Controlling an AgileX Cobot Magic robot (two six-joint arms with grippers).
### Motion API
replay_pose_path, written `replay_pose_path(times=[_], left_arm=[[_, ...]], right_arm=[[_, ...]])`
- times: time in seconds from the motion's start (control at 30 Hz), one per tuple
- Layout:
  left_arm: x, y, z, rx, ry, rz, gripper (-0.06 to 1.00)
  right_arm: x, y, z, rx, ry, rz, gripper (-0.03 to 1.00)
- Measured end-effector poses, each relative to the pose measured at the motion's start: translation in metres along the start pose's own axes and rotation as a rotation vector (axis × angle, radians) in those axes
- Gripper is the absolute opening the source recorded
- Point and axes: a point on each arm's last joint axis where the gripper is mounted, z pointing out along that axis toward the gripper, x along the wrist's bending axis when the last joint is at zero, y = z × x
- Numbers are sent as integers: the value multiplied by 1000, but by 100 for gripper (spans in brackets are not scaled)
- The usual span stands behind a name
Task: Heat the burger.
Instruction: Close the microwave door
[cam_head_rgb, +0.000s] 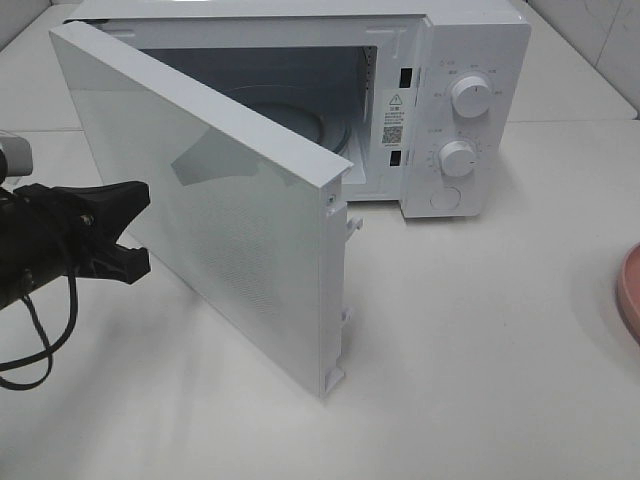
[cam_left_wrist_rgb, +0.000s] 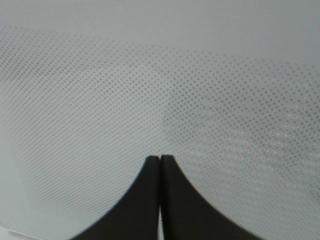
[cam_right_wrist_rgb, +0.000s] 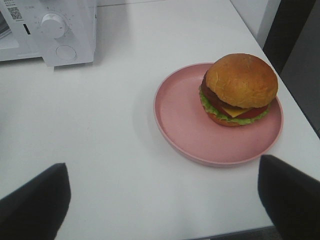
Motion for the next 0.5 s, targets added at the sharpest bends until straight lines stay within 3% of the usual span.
replay_pose_path(times=[0.17, 0.5], left_arm=[[2, 5, 6, -28, 74, -19, 0], [-3, -2, 39, -26, 49, -13, 0]], right_arm=[[0, 0, 0, 0, 0, 0, 98], [0, 0, 0, 0, 0, 0, 98]])
